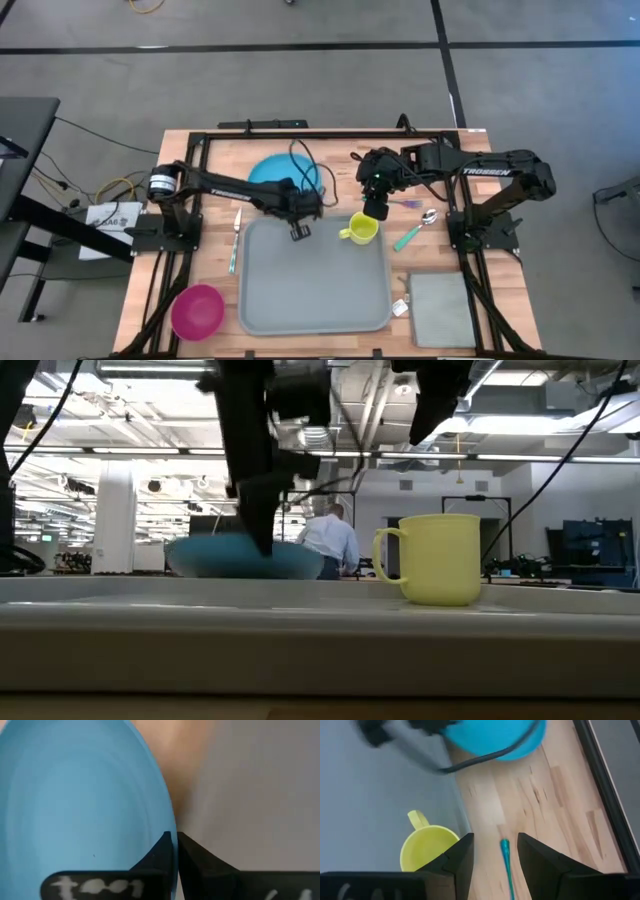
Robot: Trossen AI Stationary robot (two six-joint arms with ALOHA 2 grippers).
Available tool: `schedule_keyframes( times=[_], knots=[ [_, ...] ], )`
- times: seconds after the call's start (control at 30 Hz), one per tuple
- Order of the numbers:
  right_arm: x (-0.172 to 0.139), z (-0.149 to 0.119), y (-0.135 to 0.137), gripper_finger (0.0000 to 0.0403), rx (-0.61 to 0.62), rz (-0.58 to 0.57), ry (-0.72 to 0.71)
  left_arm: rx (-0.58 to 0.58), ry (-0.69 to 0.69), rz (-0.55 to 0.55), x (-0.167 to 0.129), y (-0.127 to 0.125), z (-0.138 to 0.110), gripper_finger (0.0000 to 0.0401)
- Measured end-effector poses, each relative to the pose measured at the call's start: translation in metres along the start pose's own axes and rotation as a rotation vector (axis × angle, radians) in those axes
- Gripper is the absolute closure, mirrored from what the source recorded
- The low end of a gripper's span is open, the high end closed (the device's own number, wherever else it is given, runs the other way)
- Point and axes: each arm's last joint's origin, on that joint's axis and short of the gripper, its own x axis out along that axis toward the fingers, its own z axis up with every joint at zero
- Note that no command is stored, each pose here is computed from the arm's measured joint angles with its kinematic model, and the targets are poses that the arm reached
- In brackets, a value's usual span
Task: Set up tray
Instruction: Put the blue plate on the gray tray to the bottom right of the yellow mug, then put the pink bowl on top of the blue plate on the gray tray
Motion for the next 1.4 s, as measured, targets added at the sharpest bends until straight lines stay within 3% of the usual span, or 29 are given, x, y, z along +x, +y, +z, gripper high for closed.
schedule_keyframes(
  times=[0.17, 0.33, 0.5, 0.77, 1.03, 1.4],
  knots=[
    [0.0, 0.0, 0.0, 0.026, 0.001, 0.0, 0.0, 0.006, -0.036, -0.049, -0.041, -0.041, 0.001, 0.0401],
    [0.0, 0.0, 0.0, 0.026, 0.002, 0.0, 0.0, -0.063, -0.057, -0.096, -0.06, -0.082, -0.02, 0.0401],
    [0.0, 0.0, 0.0, 0.026, 0.04, 0.0, 0.0, -0.105, -0.073, -0.127, -0.062, -0.122, -0.045, 0.0401],
    [-0.002, 0.0, 0.011, 0.026, 0.05, 0.023, -0.01, -0.041, -0.094, -0.264, -0.044, -0.184, -0.07, 0.0401],
    [-0.005, -0.002, 0.029, 0.026, 0.016, 0.054, -0.016, -0.07, -0.043, -0.271, -0.023, -0.209, -0.081, 0.0373],
    [-0.008, -0.005, 0.043, 0.026, -0.026, 0.077, -0.019, -0.071, -0.059, -0.413, -0.042, -0.224, -0.07, 0.0294]
  ],
)
